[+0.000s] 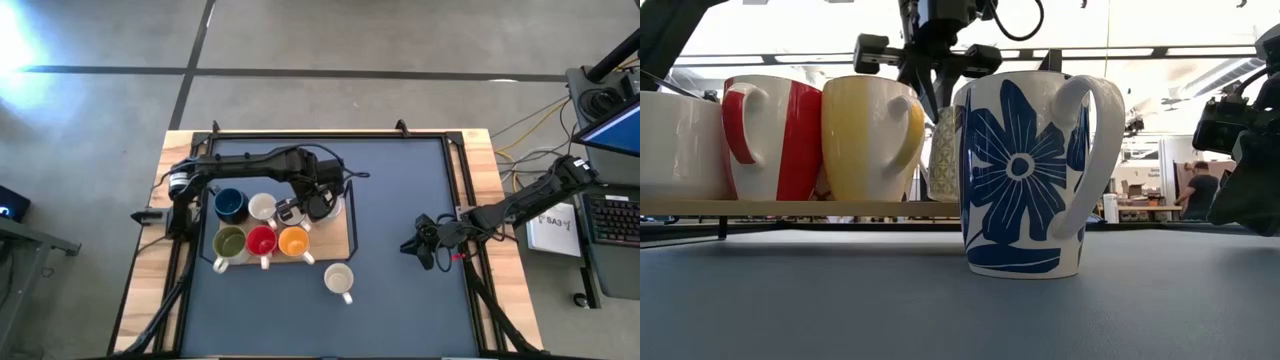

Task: Place coffee mugs
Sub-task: Put the light green patterned mug on the shelf

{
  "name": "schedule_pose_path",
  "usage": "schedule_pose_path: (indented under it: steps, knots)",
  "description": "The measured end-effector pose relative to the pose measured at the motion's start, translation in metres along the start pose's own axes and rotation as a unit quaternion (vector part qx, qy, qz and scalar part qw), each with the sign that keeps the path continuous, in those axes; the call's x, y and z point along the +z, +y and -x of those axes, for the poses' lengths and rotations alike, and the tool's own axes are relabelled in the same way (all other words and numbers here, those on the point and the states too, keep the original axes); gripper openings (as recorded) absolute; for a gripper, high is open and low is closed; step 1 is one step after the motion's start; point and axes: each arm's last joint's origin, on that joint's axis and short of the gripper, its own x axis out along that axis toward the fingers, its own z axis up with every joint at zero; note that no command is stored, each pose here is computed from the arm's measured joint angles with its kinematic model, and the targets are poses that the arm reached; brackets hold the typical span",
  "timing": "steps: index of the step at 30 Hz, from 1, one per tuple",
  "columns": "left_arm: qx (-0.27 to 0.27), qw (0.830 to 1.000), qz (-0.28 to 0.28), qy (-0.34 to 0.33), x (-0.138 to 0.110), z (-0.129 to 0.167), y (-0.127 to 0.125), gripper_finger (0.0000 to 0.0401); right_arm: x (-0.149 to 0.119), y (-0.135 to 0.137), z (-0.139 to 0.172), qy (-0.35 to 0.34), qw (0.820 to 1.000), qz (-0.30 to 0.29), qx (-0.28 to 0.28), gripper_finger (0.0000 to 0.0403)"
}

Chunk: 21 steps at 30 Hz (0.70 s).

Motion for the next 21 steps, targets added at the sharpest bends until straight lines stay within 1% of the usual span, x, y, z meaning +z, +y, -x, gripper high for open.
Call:
schedule_pose_path:
  steps: [16, 21]
  knots:
    - [0.008, 1.000, -0.003, -0.005, 0.0006, -0.0002, 0.0015, 0.0027, -0.0001, -0.0001, 0.0000, 0.000, 1.000, 0.000, 0.000, 0.0068]
    - [0.017, 1.000, -0.003, -0.001, 0.0015, 0.0053, 0.0031, 0.0027, 0.0000, 0.0000, 0.0000, 0.000, 1.000, 0.000, 0.000, 0.0068]
